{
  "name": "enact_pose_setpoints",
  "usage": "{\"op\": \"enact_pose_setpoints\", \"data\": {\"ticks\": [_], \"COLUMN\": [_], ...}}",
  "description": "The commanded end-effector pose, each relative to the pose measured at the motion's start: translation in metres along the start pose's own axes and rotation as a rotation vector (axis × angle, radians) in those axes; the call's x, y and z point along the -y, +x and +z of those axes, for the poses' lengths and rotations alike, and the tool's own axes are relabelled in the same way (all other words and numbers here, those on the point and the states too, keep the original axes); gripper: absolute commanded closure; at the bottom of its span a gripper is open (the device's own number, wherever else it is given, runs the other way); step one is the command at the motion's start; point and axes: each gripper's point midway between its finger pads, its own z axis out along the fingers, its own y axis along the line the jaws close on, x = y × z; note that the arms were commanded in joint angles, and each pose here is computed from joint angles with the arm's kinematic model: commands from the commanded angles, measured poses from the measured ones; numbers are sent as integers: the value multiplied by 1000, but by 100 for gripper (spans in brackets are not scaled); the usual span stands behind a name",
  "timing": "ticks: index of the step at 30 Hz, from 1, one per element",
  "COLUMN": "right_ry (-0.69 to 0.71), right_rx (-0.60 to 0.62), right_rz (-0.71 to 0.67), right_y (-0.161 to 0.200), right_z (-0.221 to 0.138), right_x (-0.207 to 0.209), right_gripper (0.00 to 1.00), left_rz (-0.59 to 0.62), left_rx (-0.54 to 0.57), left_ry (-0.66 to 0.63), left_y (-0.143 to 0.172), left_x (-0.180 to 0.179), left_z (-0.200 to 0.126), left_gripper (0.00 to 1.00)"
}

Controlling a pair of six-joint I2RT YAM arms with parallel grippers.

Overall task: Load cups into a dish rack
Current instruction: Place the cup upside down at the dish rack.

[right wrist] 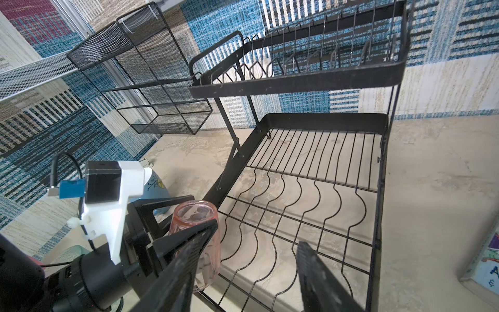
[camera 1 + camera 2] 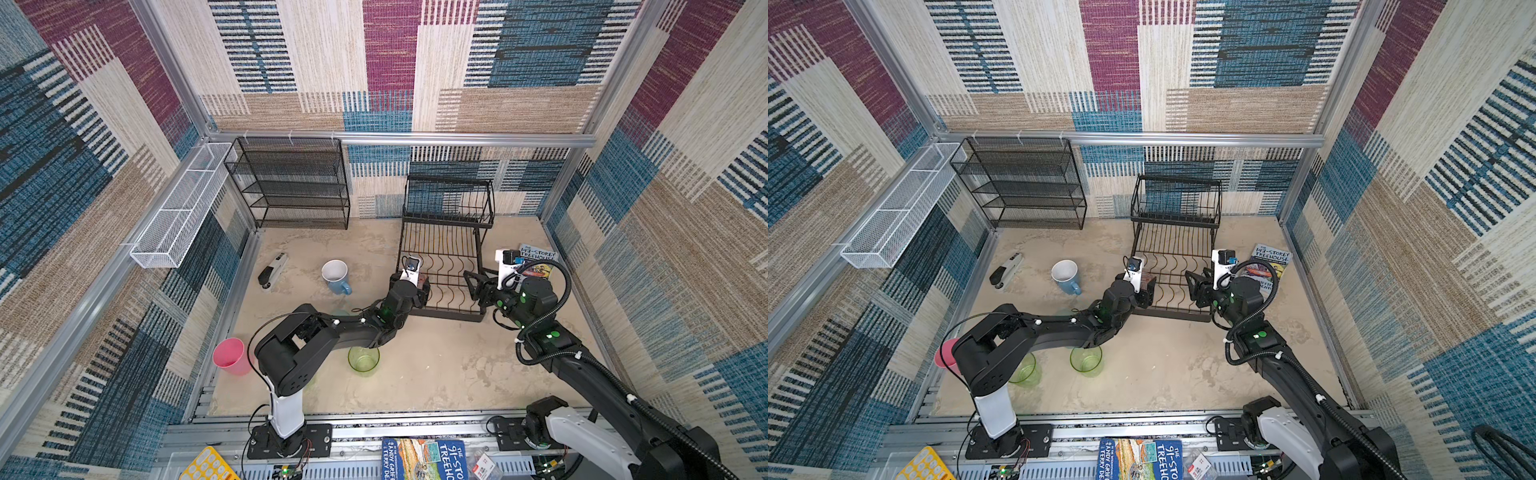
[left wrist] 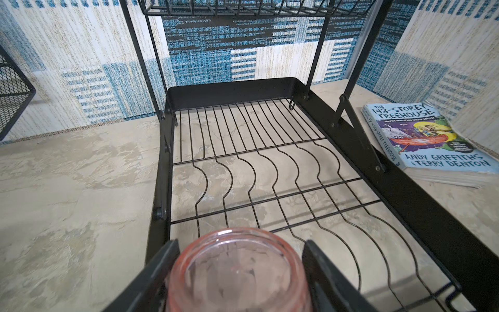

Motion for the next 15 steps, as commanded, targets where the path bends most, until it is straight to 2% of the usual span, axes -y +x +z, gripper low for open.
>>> {"op": "enact_pose_setpoints", "data": {"ticks": [1, 15], "right_ry": [-18, -40], "right_rx": [40, 26], "right_rz": [-19, -19], "right_y": [-10, -9], "right_z": [1, 9], "right_x": [-4, -6], "right_gripper": [39, 39], "left_rz": [50, 27], "left_rx": [-10, 90], "left_ry": [-23, 14], "left_y": [7, -28], "left_x": [-4, -3], "left_z": [2, -5], "left_gripper": [45, 46]}}
